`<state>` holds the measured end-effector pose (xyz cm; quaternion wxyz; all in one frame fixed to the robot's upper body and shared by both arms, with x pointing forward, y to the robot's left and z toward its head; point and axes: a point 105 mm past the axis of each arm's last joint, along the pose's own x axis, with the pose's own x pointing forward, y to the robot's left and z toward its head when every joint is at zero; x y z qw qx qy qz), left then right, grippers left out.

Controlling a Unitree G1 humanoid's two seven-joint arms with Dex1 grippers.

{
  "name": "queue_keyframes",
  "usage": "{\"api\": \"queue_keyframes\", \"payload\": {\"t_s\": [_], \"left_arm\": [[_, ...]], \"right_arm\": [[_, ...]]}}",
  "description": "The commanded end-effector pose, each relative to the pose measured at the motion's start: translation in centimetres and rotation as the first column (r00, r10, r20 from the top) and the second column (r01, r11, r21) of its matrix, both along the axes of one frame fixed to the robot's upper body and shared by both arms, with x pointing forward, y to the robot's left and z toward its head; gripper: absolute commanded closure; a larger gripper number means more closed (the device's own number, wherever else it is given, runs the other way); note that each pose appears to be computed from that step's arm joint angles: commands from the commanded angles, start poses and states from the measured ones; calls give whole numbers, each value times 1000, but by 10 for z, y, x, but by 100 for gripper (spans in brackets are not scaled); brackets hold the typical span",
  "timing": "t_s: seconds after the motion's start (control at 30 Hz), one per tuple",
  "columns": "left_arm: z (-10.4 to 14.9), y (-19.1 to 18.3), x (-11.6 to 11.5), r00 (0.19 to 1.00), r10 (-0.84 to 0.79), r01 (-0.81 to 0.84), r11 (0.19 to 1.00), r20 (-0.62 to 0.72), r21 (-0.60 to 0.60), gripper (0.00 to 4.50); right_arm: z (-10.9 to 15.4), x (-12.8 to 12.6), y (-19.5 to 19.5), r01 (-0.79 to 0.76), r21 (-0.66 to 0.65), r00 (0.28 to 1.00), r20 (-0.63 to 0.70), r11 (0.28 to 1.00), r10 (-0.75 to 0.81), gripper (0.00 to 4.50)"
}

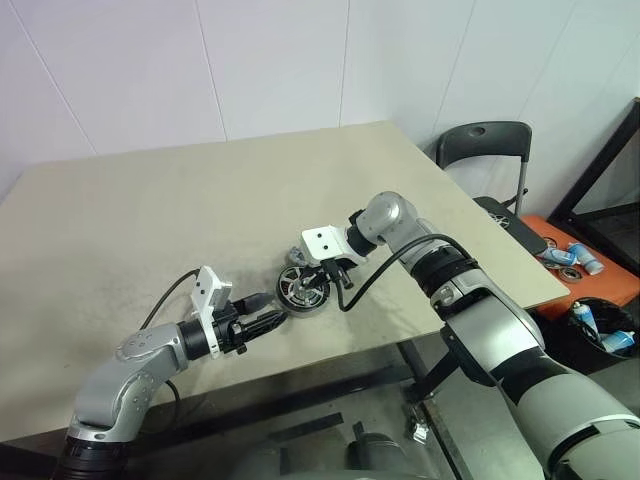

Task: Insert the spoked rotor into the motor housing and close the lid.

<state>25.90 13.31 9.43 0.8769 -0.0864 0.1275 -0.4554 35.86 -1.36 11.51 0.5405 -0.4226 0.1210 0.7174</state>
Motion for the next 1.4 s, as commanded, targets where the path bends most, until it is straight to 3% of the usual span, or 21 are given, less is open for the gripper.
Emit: {"api": "queue_keyframes", "payload": {"t_s": [0.03, 0.6, 1.07, 1.4], "left_arm": [[12, -6, -3, 999, -21, 22, 1000, 45, -22, 180], [10, -7, 2, 999, -24, 25, 999, 41, -24, 180], [8, -6, 0, 999, -24, 25, 999, 40, -26, 180], [5, -7, -3, 999, -15, 16, 999, 32, -32, 180]], "right_arm": [[8, 8, -2, 16, -21, 998, 55, 1000, -14, 406], [36, 9, 2, -29, 2, 996, 88, 1000, 29, 406], [13, -2, -10, -93, -86, 992, 81, 992, 100, 406], [16, 2, -3, -77, -57, 991, 105, 995, 83, 406]]}}
